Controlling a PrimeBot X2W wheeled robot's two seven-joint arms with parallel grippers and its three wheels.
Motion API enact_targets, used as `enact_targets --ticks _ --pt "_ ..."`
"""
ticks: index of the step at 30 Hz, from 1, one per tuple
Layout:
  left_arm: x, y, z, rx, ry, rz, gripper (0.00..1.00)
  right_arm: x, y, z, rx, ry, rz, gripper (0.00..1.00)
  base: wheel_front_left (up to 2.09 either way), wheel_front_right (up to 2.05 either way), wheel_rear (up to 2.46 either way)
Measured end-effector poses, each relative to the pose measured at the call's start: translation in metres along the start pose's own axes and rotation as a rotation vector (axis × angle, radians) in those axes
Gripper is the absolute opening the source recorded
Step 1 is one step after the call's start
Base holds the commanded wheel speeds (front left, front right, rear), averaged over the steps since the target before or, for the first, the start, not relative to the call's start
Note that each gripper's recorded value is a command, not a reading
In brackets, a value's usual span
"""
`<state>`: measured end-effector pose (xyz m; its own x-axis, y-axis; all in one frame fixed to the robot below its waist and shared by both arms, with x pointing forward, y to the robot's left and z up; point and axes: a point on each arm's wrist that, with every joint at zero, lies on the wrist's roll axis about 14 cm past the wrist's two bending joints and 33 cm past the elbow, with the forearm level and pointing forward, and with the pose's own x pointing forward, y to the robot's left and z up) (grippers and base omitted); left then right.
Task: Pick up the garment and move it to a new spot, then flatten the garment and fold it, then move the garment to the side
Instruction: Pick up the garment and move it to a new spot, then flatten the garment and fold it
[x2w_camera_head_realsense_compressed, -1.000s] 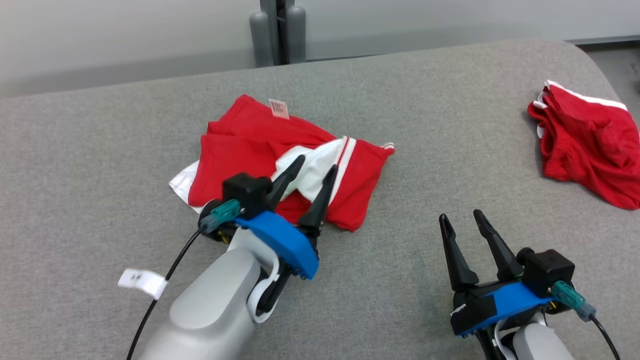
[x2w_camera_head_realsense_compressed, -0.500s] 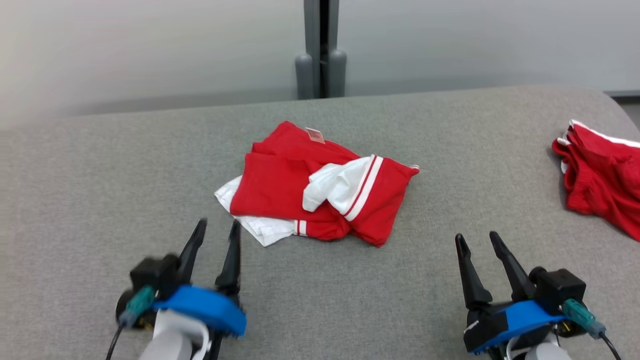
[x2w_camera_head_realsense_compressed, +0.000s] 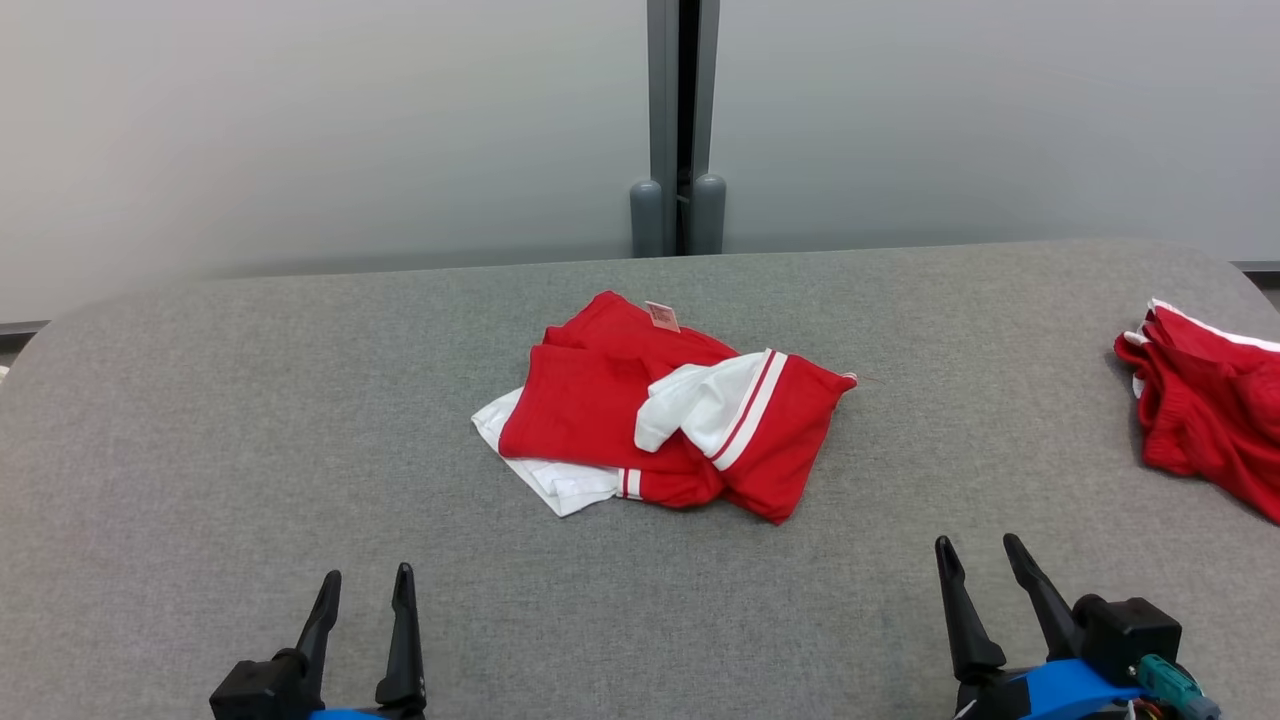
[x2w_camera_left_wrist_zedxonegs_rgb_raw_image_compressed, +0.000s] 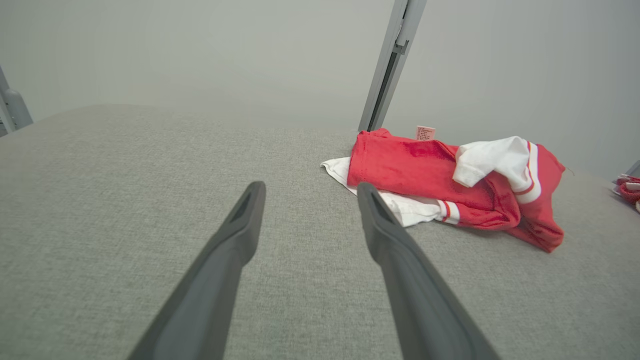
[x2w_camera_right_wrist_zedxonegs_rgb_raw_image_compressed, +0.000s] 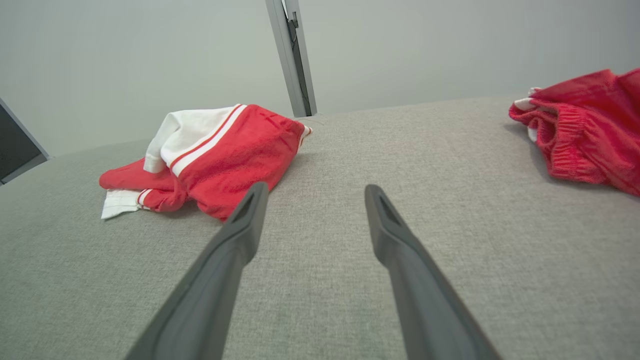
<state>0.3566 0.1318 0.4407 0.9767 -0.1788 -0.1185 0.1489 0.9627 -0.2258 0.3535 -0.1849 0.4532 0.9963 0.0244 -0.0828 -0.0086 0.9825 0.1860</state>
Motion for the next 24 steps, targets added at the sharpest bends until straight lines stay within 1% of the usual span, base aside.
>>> enact_targets --ticks 6,10,16,19,24 --pt "-0.009 0.01 -0.005 0.006 0.012 0.032 1.0 0.002 0.006 -0.006 -0.008 0.018 0.021 1.0 0.0 0.0 0.0" --pt "-0.01 0.011 -0.01 -0.022 0.025 0.037 1.0 0.01 0.026 -0.008 -0.026 0.029 0.085 1.0 0.0 0.0 0.0" --pt "-0.003 0.01 -0.016 -0.05 0.045 0.039 1.0 0.055 0.084 0.015 -0.106 -0.029 0.269 1.0 0.0 0.0 0.0" --pt "-0.003 0.018 -0.02 -0.065 0.058 0.067 1.0 0.075 0.108 0.011 -0.159 -0.008 0.347 1.0 0.0 0.0 0.0" --pt "-0.004 0.028 -0.026 -0.087 0.076 0.103 1.0 0.111 0.136 0.009 -0.249 0.011 0.433 1.0 0.0 0.0 0.0"
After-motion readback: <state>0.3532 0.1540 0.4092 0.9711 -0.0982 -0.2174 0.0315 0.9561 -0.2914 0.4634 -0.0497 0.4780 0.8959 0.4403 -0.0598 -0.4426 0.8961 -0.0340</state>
